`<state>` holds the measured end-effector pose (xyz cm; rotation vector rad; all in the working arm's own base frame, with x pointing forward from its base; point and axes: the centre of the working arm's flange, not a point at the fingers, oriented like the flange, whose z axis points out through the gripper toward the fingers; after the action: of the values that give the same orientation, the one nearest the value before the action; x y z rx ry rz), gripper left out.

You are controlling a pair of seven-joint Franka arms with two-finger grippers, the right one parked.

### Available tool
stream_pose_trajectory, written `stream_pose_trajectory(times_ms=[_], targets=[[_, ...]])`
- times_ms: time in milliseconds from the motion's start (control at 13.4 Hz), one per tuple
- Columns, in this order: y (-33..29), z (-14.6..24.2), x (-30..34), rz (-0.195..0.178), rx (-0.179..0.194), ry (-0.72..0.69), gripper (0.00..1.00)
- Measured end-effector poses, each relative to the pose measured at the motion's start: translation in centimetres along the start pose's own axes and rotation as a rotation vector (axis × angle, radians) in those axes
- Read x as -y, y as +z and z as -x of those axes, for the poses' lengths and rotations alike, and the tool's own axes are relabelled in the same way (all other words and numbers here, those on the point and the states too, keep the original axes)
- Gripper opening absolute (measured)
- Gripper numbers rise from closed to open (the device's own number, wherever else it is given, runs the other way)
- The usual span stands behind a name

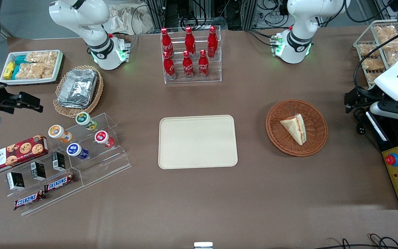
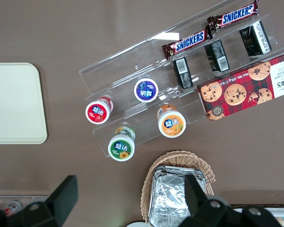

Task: Place sandwich from basket to tray
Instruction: 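Lower the open left gripper onto the sandwich in the wicker basket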

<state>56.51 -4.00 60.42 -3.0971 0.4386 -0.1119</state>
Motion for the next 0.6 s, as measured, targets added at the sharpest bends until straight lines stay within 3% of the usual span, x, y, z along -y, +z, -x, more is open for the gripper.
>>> stream_pose_trajectory(times_ms=[298,596], targets=[[-0.1,-0.2,-1.1,0.002,0.004,-0.091,1.0],[1.7,-0.2,-3.5,0.005,0.076,-0.3,1.0]])
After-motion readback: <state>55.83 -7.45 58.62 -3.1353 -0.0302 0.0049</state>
